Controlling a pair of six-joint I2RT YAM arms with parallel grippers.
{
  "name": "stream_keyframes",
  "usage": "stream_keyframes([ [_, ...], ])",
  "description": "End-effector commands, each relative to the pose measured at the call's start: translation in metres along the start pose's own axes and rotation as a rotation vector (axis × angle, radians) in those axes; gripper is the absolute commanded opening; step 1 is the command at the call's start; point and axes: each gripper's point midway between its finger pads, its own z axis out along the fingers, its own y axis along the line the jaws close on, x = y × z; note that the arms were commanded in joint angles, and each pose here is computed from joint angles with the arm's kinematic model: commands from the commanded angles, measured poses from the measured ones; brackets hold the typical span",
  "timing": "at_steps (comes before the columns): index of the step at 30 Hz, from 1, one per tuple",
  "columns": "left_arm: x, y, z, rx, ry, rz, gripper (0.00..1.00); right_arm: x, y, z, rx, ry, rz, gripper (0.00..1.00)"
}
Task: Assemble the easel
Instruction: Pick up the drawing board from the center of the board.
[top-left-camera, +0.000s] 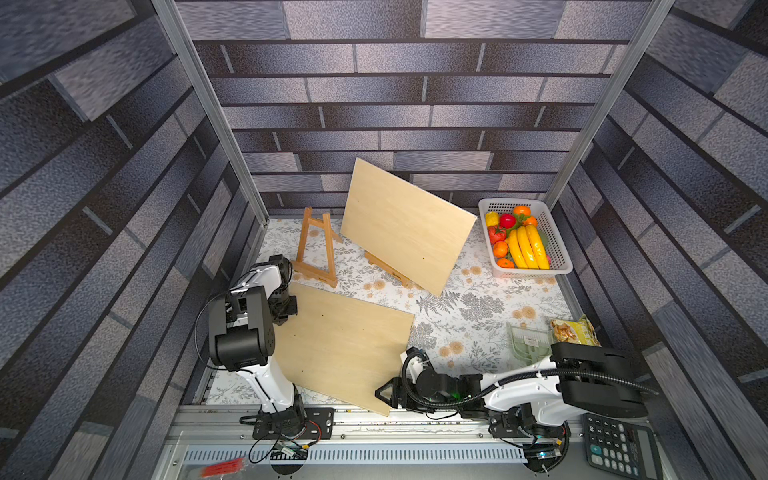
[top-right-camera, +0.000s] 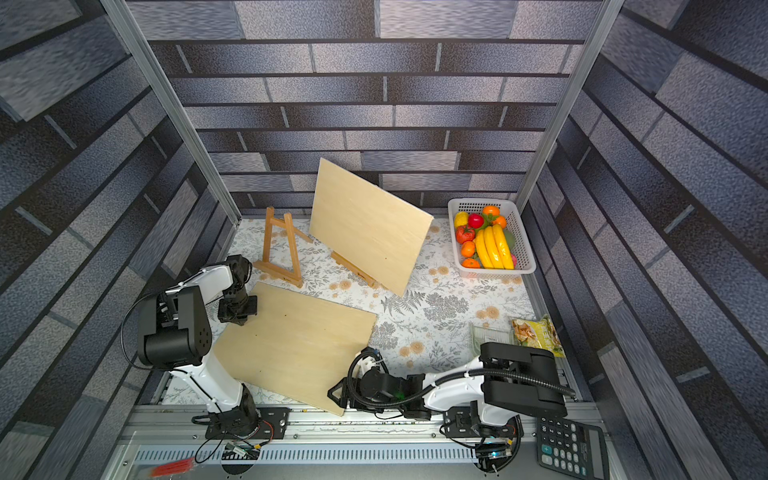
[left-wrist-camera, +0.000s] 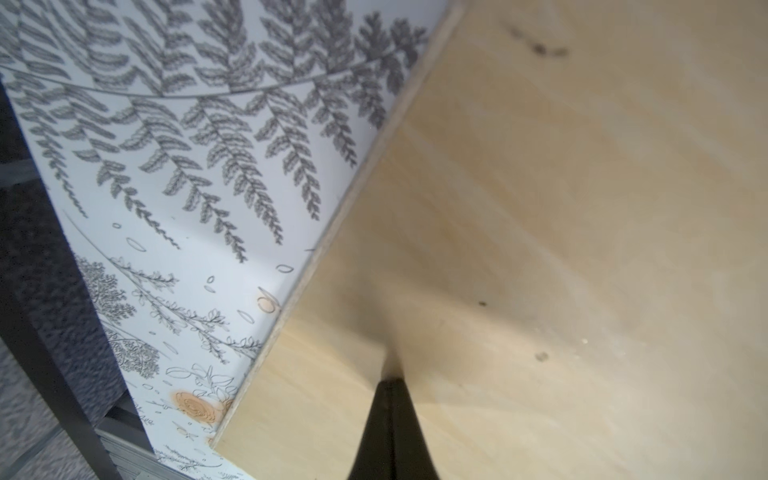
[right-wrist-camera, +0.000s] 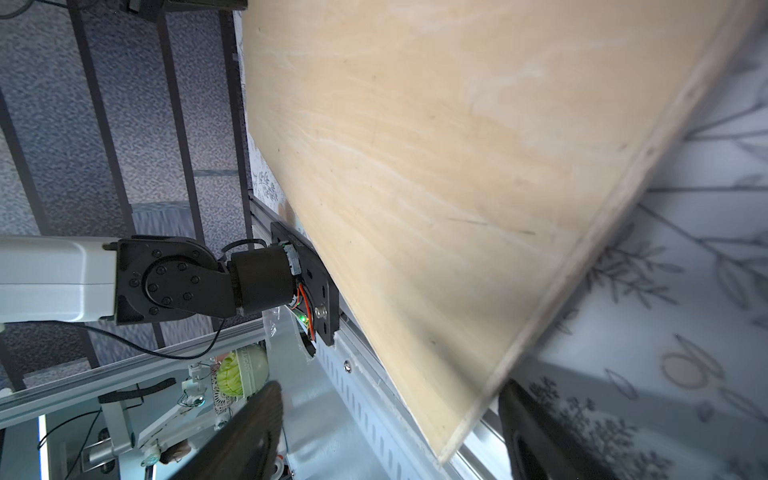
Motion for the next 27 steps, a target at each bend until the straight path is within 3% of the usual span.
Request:
stream_keyframes([
  [1,0.016,-0.009,0.006,0.062,0.077,-0.006,0.00,-0.027,0.076,-0.018,-0.240,-0.135,-0.092,0.81],
  [14,0.017,-0.012,0.017,0.216,0.132,-0.110,0.00,-0.032,0.124,-0.032,-0.395,-0.169,-0.181,0.81],
  [27,0.019,-0.023,0.028,0.266,0.180,-0.110,0.00,-0.035,0.169,-0.052,-0.460,-0.179,-0.262,0.79],
])
